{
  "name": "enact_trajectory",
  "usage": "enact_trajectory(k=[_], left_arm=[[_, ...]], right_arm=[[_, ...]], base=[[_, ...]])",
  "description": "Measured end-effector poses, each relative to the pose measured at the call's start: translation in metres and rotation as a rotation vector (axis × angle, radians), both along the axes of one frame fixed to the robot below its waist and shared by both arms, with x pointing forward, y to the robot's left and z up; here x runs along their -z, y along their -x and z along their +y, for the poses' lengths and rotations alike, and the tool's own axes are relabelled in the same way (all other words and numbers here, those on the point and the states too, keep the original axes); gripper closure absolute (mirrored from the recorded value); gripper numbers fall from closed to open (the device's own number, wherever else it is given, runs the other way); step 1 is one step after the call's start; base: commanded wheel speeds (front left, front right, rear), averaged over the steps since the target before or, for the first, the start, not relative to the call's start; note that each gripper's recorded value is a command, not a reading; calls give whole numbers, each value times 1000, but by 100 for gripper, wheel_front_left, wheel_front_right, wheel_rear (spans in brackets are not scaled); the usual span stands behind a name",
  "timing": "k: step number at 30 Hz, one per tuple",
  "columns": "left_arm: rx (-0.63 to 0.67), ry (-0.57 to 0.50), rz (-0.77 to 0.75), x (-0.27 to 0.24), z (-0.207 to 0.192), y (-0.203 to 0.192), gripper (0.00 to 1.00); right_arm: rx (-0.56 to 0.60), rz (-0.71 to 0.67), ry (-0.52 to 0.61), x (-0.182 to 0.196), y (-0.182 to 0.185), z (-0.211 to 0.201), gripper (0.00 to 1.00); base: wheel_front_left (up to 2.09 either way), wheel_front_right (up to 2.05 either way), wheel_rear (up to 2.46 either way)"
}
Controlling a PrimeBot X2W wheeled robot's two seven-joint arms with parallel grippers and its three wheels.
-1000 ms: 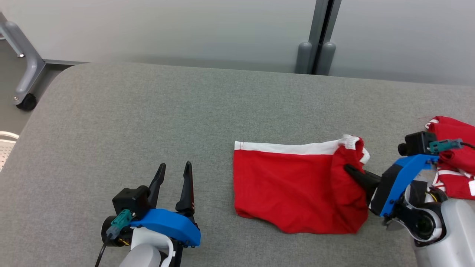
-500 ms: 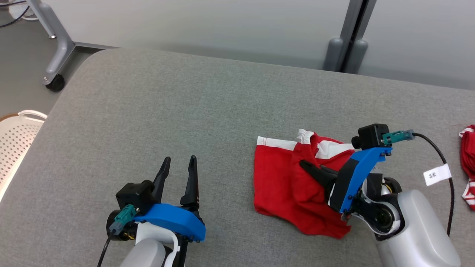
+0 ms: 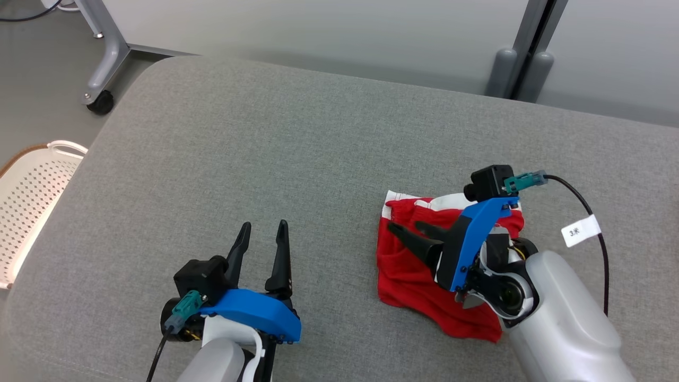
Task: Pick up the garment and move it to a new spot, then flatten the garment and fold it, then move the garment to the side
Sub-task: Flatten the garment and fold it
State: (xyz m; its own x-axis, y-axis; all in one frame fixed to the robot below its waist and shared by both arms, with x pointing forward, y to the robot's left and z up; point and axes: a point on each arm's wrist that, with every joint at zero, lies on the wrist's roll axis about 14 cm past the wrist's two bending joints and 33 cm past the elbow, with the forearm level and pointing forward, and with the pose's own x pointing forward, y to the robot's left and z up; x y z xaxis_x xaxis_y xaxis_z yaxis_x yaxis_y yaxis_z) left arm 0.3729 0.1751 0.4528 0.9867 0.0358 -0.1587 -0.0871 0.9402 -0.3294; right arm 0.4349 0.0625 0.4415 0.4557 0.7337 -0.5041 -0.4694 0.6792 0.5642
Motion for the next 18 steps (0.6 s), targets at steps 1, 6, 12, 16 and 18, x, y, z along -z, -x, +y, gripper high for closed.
enact_trajectory(k=[1, 6, 12, 16, 18], left_arm=[[0, 0, 1, 0, 0, 0, 0], [21, 1, -9, -1, -6, -3, 0], [65, -15, -45, -12, -16, -16, 0], [102, -29, -75, -21, -25, -26, 0], [117, -34, -87, -25, -30, -31, 0]], right_arm=[[-6, -9, -8, -3, 0, 3, 0], [22, -64, -64, -19, -9, 8, 0], [123, -253, -72, -47, -34, -12, 0], [235, -395, -58, -64, -51, -47, 0], [293, -468, -51, -72, -56, -66, 0]], base=[[0, 0, 0], [0, 0, 0], [0, 0, 0], [0, 0, 0], [0, 0, 0]])
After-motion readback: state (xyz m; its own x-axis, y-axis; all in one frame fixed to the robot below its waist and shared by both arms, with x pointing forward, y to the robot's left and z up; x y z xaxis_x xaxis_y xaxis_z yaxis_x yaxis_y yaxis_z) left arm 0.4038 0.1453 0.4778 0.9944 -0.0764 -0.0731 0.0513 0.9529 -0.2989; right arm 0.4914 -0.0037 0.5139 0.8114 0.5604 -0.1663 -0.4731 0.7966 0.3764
